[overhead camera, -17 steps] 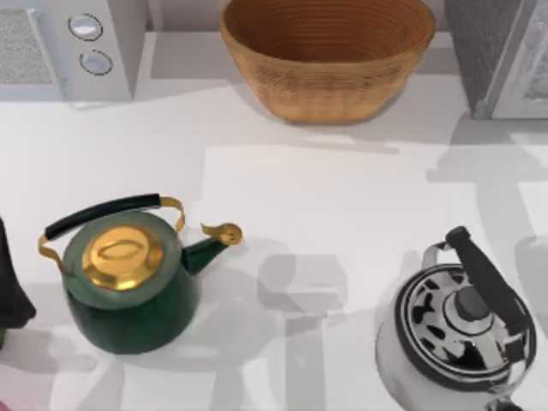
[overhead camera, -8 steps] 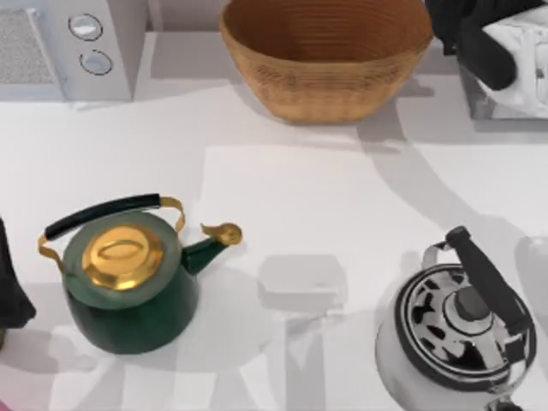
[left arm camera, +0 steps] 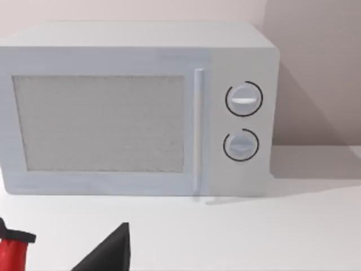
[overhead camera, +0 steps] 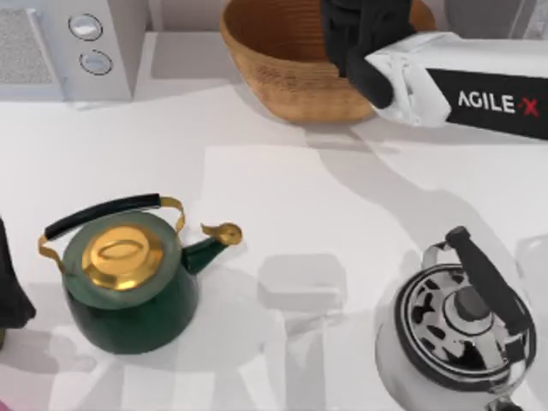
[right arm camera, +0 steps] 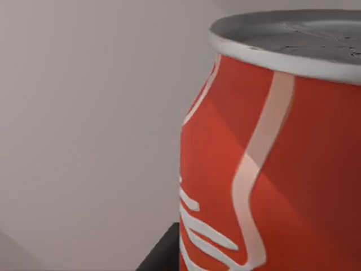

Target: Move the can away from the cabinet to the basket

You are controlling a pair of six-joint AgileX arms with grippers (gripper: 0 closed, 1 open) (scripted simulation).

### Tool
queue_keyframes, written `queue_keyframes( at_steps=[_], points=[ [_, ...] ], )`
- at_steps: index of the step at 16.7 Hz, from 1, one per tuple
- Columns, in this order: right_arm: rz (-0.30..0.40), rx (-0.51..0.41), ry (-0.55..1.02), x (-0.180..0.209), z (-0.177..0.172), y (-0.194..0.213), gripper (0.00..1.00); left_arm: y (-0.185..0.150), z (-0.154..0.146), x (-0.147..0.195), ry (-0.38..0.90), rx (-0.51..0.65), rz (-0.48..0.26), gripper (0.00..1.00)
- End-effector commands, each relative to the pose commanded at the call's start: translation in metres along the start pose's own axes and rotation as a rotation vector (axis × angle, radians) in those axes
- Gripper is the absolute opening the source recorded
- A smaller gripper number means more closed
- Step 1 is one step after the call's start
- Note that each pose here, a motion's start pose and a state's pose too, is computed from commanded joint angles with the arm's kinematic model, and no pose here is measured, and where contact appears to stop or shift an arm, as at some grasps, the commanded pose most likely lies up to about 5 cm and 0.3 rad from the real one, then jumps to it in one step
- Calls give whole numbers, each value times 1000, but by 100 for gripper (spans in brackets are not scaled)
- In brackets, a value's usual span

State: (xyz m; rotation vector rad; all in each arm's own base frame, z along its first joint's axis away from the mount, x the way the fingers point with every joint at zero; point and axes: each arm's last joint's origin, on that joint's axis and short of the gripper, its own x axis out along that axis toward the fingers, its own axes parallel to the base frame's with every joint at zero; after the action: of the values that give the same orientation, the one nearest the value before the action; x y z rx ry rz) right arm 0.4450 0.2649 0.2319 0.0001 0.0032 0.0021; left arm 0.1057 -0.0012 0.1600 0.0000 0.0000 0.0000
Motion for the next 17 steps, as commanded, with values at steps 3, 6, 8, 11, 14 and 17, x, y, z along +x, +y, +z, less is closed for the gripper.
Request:
queue_keyframes(
  at_steps=[3, 6, 8, 11, 14, 17],
  points=[
    [0, 0, 0, 0, 0, 0, 0, 0, 0, 0, 0, 0, 0, 100],
    [-2, -5, 12, 2, -5, -2, 0, 0, 0, 0, 0, 0, 0, 100],
    [0, -3, 9, 7, -7, 0, 0, 0, 0, 0, 0, 0, 0, 100],
    [0, -1, 4, 19, -10, 0, 0, 0, 0, 0, 0, 0, 0, 100],
    [0, 0, 0, 23, -10, 1, 0, 0, 0, 0, 0, 0, 0, 100],
    [0, 0, 0, 23, -10, 1, 8, 0, 0, 0, 0, 0, 0, 100]
  ],
)
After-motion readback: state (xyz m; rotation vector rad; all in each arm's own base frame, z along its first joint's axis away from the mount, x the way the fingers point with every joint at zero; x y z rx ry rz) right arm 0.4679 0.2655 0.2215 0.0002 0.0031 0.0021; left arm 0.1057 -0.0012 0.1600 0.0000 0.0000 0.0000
